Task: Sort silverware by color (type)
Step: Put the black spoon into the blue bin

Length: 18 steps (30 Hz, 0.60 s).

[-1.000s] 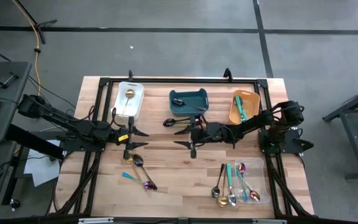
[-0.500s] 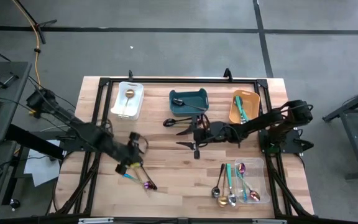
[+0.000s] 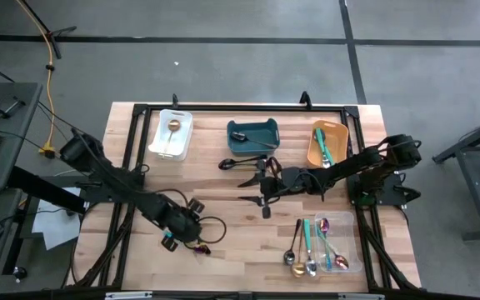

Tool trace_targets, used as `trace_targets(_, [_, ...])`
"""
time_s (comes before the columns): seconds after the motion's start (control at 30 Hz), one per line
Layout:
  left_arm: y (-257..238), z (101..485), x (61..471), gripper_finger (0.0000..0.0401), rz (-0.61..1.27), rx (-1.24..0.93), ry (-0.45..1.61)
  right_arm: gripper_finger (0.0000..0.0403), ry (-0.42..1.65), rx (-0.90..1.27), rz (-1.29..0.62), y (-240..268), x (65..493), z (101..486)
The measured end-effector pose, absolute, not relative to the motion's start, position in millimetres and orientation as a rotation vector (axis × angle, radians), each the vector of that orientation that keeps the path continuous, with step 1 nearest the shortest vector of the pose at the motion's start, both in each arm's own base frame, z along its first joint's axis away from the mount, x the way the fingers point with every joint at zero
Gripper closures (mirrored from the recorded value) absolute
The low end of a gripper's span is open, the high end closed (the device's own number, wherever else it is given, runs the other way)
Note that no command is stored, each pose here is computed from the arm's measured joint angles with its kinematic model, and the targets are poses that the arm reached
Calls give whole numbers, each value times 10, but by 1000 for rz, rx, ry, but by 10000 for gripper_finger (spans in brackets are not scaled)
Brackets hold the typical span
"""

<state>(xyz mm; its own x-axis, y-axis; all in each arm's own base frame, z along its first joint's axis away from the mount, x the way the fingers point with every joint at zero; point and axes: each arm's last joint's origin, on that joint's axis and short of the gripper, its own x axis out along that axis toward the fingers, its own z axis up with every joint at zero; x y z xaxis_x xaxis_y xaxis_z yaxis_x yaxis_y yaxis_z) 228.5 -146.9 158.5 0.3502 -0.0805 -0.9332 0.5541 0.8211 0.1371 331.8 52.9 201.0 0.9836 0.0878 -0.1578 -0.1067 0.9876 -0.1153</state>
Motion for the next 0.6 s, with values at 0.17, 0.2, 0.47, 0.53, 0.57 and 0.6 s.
trace_targets(0.17, [-1424, 1412, 2322, 249, -416, 492, 1241, 244, 153, -124, 98, 529, 3318, 2010])
trace_targets(0.2, [-1419, 1385, 2334, 249, -419, 493, 1249, 244, 154, -124, 98, 529, 3318, 2009])
trace_targets(0.47, [-1349, 1304, 2407, 261, -437, 466, 1288, 244, 156, -124, 98, 529, 3318, 2008])
trace_targets(0.53, [-1323, 1300, 2418, 278, -445, 439, 1300, 244, 156, -124, 98, 529, 3318, 2007])
trace_targets(0.57, [-1312, 1300, 2424, 290, -448, 430, 1302, 244, 156, -124, 98, 529, 3318, 2007])
trace_targets(0.6, [-1301, 1299, 2430, 303, -445, 426, 1303, 244, 156, -124, 98, 529, 3318, 2007])
